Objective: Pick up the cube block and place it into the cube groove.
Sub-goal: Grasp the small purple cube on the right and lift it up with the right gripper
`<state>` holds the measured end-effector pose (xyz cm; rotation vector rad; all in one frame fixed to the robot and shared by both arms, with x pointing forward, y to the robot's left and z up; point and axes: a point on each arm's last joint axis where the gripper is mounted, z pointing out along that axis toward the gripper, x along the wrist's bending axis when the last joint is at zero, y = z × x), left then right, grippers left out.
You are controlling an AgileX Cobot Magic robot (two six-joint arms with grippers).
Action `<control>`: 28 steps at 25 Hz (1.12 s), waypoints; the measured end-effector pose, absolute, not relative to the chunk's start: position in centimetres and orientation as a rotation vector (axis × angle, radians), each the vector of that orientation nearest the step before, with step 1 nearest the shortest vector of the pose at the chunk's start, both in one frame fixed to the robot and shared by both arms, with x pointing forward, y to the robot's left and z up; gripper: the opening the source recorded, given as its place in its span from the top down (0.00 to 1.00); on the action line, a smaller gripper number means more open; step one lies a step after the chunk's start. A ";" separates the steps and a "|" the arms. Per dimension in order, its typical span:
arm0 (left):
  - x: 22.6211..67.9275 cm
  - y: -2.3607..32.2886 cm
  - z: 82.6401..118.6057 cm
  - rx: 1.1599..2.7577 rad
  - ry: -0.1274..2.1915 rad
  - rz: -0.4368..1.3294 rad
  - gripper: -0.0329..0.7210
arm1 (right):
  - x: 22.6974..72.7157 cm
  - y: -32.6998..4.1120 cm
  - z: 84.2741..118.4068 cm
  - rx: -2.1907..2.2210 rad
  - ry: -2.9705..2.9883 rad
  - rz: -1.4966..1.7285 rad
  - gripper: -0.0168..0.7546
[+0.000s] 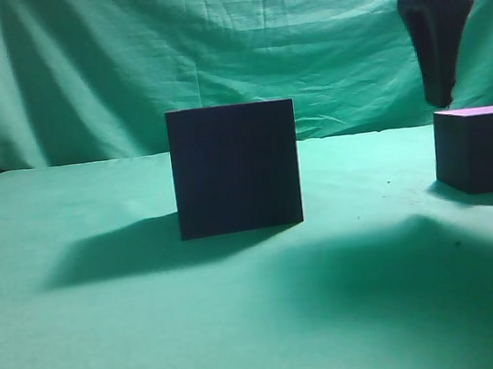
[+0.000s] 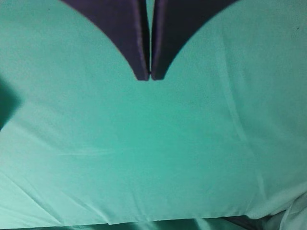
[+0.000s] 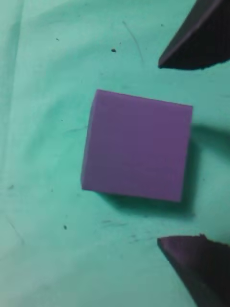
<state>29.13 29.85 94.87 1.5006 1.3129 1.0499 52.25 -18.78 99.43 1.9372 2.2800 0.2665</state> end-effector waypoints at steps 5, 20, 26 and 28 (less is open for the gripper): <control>29.1 29.8 94.9 1.501 1.313 1.050 0.96 | 53.1 -18.6 97.9 1.964 2.245 0.259 0.17; 29.1 29.8 94.9 1.501 1.313 1.050 0.96 | 54.8 -17.9 98.7 1.975 2.253 0.197 0.43; 29.1 29.8 94.9 1.501 1.313 1.050 0.96 | 55.1 -16.2 104.5 1.982 2.304 0.392 0.43; 29.1 29.8 94.9 1.501 1.313 1.050 0.96 | 54.3 -14.7 106.6 1.931 2.341 0.470 0.43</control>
